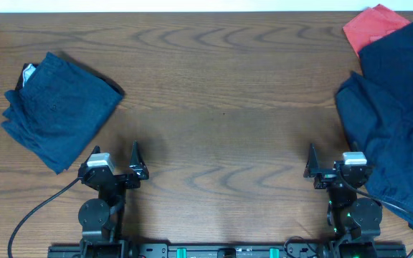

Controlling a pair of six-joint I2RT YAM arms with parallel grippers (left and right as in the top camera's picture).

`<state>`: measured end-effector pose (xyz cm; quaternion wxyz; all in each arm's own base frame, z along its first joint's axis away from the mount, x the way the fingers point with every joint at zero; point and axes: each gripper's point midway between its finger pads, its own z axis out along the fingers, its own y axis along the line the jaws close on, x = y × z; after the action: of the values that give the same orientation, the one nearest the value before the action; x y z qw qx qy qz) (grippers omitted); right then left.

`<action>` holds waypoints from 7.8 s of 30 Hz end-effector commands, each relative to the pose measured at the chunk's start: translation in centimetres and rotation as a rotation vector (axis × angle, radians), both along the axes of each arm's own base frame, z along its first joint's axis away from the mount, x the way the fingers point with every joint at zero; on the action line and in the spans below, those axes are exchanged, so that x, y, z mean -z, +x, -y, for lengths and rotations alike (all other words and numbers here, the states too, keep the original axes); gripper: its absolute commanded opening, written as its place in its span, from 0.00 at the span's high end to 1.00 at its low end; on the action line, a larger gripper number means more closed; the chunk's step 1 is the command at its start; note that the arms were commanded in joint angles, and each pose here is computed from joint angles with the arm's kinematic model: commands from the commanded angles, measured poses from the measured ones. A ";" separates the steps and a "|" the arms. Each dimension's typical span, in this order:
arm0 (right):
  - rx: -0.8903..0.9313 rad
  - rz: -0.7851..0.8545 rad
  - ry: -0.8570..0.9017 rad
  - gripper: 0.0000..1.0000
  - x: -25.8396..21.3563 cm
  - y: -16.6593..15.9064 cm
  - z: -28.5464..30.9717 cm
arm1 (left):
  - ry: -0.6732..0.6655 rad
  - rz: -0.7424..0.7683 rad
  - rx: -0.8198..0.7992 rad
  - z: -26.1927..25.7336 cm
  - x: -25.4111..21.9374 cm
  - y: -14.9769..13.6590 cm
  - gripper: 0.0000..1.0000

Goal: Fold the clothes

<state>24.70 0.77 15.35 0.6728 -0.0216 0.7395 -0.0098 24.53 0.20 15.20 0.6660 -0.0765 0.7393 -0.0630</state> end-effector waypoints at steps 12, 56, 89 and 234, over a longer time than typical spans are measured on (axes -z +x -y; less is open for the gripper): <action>-0.005 -0.010 0.072 0.01 0.1 0.0 -0.1 | -0.009 -0.043 0.014 0.2 1.3 -0.1 0.02; 0.507 -1.152 -0.098 0.28 12.7 8.6 12.1 | -0.058 -0.997 0.052 1.1 3.3 1.8 0.02; -0.056 -0.617 0.085 0.01 -5.4 17.6 -10.3 | -0.062 -0.950 0.051 1.1 2.7 2.8 0.02; 0.275 -1.218 0.858 0.50 12.3 -3.4 -1.9 | -0.571 -1.720 -0.373 9.0 12.0 -12.3 0.17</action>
<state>21.42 2.89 3.19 0.0894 0.3182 0.9190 0.2149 13.56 -8.78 3.89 -0.1381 -0.3013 0.9410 -0.0674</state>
